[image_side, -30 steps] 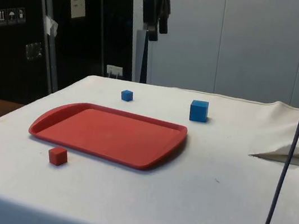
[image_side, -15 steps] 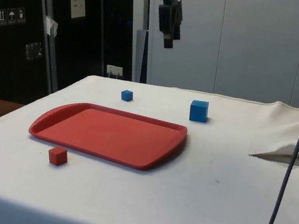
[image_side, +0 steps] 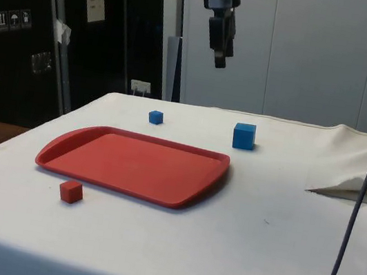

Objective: Pick up the largest block and place it onto the tray.

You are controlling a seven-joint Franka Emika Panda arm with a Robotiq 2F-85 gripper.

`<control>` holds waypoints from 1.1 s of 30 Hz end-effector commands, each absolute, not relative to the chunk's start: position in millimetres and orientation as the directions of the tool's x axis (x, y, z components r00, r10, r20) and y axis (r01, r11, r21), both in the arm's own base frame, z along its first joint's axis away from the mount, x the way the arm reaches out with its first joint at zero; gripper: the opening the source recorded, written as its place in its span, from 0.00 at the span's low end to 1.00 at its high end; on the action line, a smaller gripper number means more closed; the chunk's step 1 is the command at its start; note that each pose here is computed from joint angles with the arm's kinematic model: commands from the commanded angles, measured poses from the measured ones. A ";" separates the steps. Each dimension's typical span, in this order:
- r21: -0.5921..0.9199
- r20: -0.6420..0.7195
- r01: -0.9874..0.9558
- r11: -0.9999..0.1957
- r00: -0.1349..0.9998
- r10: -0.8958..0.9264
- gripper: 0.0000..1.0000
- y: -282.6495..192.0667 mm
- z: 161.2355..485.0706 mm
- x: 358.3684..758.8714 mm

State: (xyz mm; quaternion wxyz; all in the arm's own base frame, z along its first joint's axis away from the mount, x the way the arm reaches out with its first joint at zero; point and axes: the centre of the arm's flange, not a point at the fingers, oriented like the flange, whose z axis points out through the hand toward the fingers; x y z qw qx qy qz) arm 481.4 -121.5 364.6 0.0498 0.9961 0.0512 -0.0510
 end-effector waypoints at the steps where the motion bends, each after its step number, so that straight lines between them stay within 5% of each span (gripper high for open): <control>1: 0.102 -0.097 0.110 -0.989 0.990 0.100 1.00 -124.2 363.9 479.5; 33: 0.112 -0.049 0.098 -0.989 0.994 0.093 1.00 -152.4 290.6 442.3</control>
